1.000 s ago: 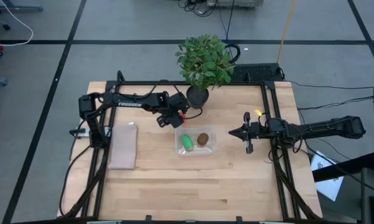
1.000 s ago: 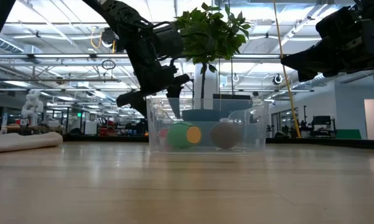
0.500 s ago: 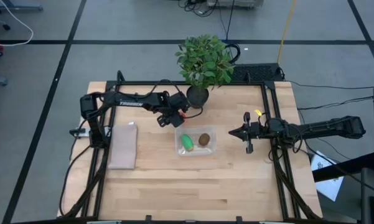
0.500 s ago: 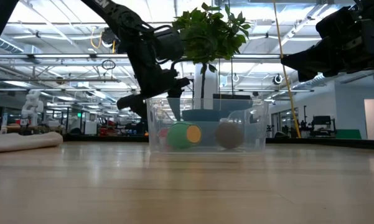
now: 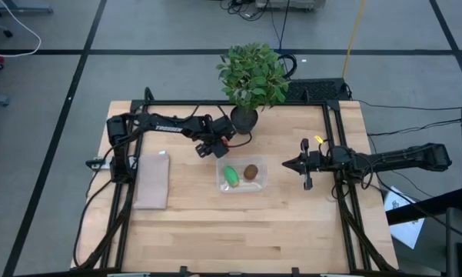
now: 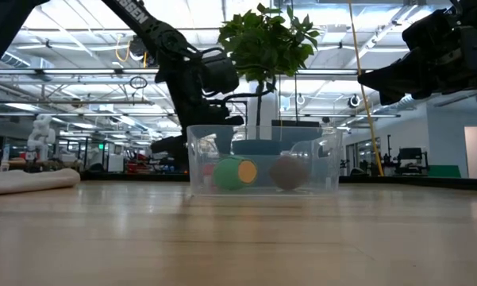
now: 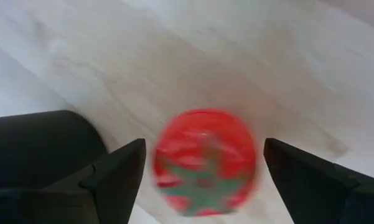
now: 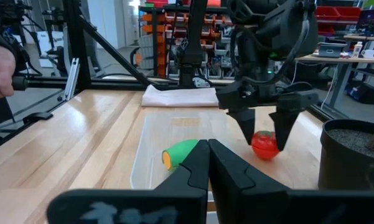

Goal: Pick and placing Produce into tupperware
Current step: Put the red tomato into the transparent bin

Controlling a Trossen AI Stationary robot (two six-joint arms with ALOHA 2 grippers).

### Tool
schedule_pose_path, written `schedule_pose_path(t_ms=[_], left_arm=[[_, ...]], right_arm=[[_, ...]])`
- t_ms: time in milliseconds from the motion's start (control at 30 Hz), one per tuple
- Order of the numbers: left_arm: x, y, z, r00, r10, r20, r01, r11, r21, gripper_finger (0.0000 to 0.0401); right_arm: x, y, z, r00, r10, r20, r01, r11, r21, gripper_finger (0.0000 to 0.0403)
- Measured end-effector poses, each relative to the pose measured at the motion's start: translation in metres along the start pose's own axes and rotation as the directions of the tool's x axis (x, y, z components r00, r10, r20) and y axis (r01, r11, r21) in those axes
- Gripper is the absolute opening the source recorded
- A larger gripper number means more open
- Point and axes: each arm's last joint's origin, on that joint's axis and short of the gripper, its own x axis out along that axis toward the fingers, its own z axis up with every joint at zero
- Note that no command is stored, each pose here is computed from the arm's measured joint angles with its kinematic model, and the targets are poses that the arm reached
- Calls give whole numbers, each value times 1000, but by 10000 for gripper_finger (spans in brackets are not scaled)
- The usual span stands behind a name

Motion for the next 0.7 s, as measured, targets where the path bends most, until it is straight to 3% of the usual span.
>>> schedule_pose_path(t_ms=[500, 700], left_arm=[[1, 0, 0, 1000, -2, 1, 2, 1000, -9, 330], [1, -1, 0, 1000, -10, -1, 10, 1000, -13, 288]], right_arm=[[1, 0, 0, 1000, 0, 3, 0, 1000, -1, 0], [1, 0, 1, 1000, 0, 7, 0, 1000, -1, 0]])
